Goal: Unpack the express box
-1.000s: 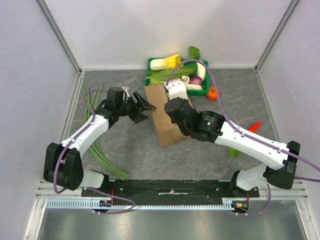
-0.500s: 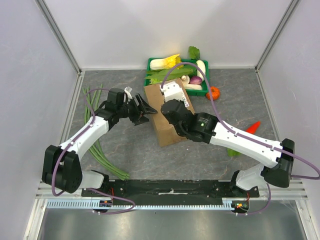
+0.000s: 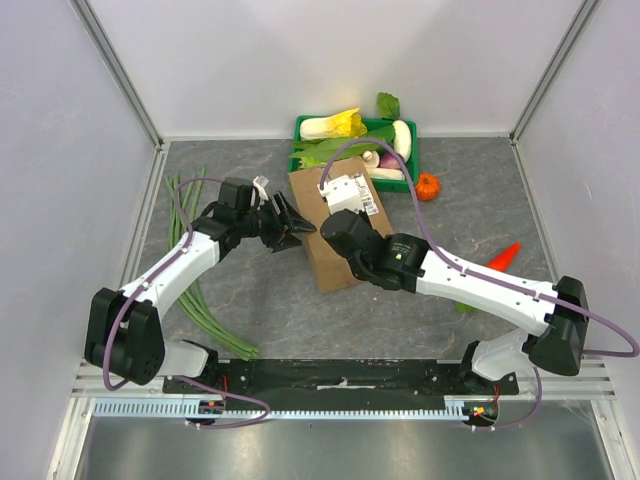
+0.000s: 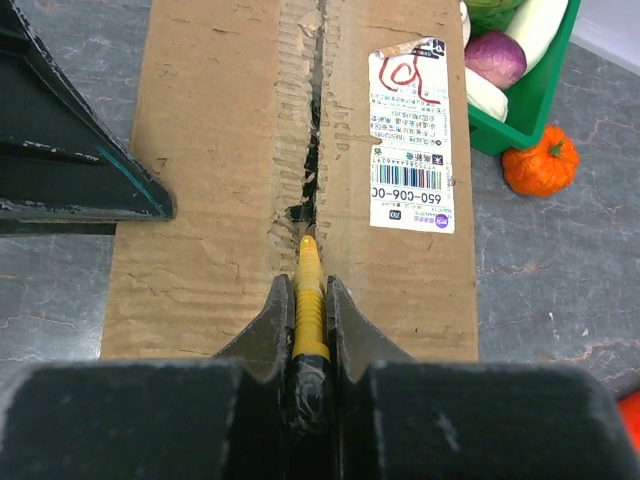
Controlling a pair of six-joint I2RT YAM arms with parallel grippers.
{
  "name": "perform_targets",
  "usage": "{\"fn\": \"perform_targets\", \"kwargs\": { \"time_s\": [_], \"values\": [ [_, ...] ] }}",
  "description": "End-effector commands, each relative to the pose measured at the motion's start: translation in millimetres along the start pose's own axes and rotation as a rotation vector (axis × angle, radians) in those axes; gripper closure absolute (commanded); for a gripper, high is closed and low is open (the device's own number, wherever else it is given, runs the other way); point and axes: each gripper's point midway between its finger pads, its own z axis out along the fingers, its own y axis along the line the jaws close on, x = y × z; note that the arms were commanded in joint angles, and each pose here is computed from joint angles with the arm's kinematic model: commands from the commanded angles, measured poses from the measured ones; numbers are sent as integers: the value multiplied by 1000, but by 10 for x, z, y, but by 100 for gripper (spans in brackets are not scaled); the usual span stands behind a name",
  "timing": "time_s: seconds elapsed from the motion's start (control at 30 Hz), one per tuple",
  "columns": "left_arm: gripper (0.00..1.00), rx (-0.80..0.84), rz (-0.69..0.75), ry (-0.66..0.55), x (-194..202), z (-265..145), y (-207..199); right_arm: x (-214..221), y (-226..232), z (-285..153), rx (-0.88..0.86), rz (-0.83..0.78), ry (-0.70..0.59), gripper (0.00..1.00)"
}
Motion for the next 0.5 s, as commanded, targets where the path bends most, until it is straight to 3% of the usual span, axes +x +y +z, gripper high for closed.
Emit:
{"fn": "perform_targets", "kwargs": {
  "time_s": [0.0, 0.2, 0.47],
  "values": [
    [38, -94, -5, 6, 24, 54, 202, -13, -159, -104, 21, 3, -8, 100],
    [50, -115, -90, -65, -74, 47, 199, 0, -141, -253, -32, 86, 41, 100],
    [56, -117, -145, -127, -157, 58, 154, 88, -62, -360, -95, 151, 100, 100]
  ]
}}
